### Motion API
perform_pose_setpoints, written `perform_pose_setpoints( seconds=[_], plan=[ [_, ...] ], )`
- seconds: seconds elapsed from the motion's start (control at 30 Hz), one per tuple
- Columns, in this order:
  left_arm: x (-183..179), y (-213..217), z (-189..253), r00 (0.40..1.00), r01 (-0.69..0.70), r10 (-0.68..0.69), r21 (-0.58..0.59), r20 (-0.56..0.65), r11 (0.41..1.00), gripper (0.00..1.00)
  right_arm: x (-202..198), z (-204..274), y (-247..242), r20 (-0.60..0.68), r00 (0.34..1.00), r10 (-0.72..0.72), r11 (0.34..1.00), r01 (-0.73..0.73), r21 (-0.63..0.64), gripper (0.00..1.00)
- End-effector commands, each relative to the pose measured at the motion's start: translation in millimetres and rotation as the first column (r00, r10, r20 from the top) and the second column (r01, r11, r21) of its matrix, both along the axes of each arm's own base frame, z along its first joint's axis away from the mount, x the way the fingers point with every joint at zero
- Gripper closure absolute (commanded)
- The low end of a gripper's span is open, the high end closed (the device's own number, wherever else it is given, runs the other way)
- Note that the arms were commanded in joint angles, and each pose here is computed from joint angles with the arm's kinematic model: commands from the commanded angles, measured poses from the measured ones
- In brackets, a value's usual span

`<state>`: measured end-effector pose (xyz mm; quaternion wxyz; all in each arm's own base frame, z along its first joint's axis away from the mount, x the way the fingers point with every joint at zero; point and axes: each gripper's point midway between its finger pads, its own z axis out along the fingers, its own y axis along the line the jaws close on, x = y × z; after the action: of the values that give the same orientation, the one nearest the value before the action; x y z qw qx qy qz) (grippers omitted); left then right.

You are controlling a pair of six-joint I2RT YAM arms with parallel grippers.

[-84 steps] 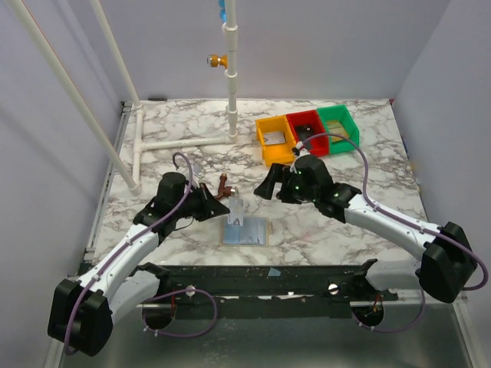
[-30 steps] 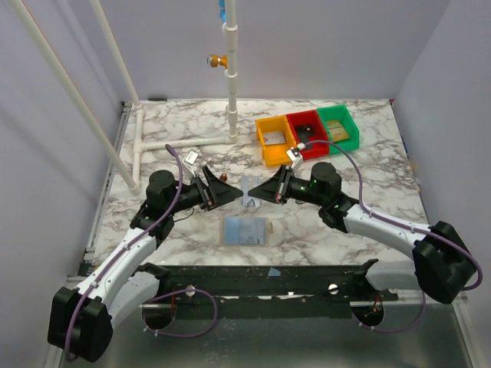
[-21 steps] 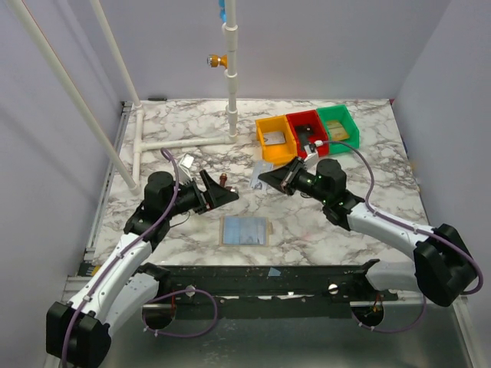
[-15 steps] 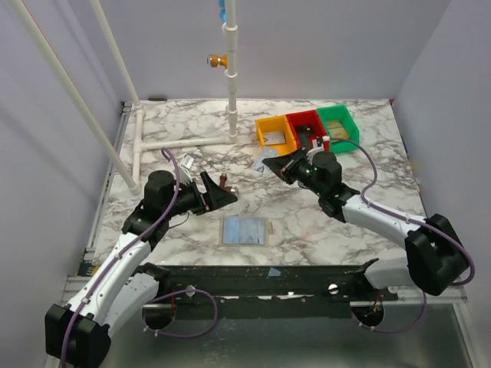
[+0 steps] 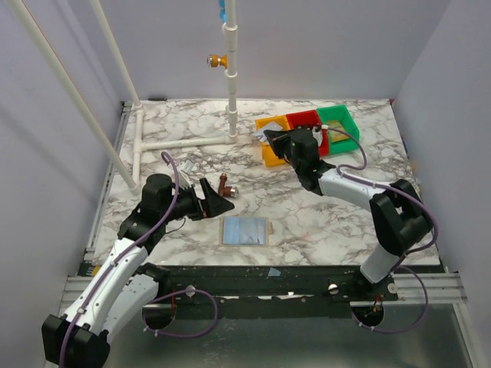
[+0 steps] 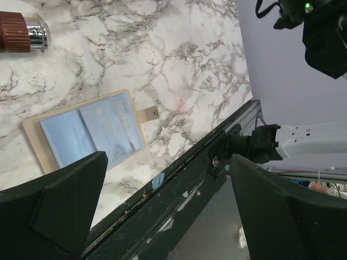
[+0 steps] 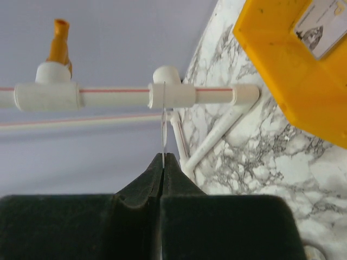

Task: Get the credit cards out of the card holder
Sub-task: Place the credit card in the storage box.

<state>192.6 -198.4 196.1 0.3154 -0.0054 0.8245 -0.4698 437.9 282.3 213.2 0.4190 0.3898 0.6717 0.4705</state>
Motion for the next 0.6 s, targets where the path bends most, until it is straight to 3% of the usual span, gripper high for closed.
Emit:
perform_pose_setpoints(
  seconds=[0.0, 0.57],
  plan=[
    [-0.7, 4.4, 12.6, 0.999, -0.001, 0.001, 0.016, 0.05, 1.0, 0.01, 36.2, -17.2, -27.2, -0.058, 0.981, -0.185, 0.982, 0.186, 0.01, 0.99],
    [-11.4, 9.6, 22.8, 0.997, 0.011, -0.013, 0.03, 0.082, 1.0, 0.01, 94.1, -83.5, -48.4, -0.208, 0.925, -0.317, 0.947, 0.322, -0.009, 0.99]
  ],
)
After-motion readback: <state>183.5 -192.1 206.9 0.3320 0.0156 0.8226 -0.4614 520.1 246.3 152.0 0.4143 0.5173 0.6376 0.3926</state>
